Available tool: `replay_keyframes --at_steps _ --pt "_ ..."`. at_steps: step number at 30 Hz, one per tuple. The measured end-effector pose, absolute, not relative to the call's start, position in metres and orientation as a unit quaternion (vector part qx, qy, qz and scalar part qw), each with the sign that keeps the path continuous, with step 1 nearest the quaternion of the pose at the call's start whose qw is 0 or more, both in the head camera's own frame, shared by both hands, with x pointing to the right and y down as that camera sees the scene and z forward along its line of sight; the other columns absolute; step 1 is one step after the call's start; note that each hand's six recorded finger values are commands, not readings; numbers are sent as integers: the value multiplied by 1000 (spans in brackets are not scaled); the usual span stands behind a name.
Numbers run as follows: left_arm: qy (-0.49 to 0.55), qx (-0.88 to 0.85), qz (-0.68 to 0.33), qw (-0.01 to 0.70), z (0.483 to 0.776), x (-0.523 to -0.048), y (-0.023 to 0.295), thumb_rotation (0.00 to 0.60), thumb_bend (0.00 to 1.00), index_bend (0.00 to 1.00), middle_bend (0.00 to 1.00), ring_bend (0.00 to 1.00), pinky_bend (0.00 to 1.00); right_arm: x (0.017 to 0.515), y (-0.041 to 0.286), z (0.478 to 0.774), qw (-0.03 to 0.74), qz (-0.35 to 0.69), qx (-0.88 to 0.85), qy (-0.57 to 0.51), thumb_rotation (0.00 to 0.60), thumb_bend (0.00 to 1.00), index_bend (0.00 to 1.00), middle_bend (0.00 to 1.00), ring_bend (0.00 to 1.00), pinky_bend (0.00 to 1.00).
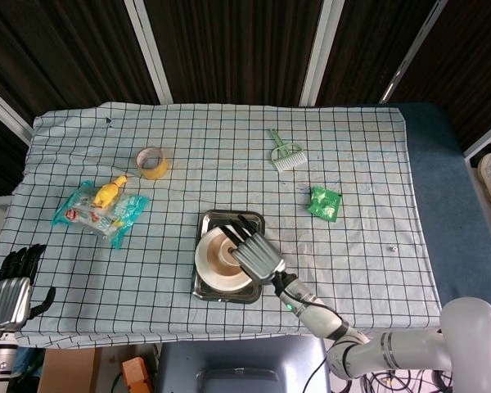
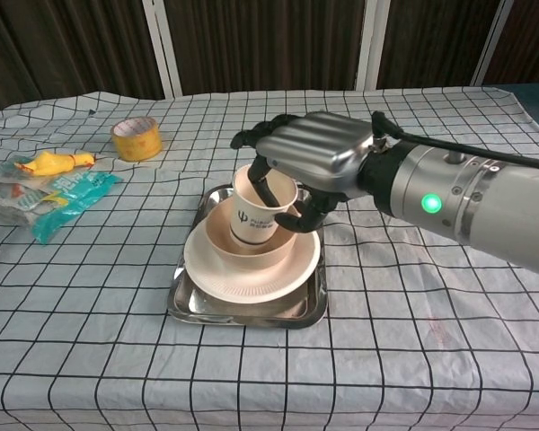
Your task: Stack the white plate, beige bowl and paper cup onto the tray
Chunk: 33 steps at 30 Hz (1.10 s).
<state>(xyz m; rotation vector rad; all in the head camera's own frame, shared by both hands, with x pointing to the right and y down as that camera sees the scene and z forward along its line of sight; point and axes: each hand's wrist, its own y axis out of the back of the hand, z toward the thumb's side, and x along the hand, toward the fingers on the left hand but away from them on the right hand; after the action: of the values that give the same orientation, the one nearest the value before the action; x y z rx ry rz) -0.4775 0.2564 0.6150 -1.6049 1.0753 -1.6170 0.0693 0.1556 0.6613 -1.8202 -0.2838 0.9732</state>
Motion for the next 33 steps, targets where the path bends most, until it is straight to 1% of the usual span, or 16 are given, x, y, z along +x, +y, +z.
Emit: replay_keyframes --at_steps 3,12,21,27,32,33 --pt "408 -607 -609 306 614 -477 257 600 376 0 48 0 0 64 160 668 507 408 -752 -107 600 344 621 45 0 0" --pt "407 -609 -608 306 613 -478 257 600 376 0 49 0 0 63 160 676 515 422 -740 -100 600 343 565 47 0 0" --pt "408 -607 -610 305 614 -478 257 600 376 0 48 0 0 66 157 678 511 428 -738 -102 600 343 416 46 0 0" --pt "408 -607 -609 307 613 -478 257 600 376 0 48 0 0 69 155 672 508 425 -741 -109 600 344 270 41 0 0" --pt "409 -607 -607 309 610 -478 258 600 376 0 49 0 0 77 151 658 502 418 -746 -129 600 343 51 0 0 0" --pt "409 -607 -607 310 609 -477 258 600 376 0 48 0 0 82 150 652 500 416 -747 -137 600 343 20 0 0 0"
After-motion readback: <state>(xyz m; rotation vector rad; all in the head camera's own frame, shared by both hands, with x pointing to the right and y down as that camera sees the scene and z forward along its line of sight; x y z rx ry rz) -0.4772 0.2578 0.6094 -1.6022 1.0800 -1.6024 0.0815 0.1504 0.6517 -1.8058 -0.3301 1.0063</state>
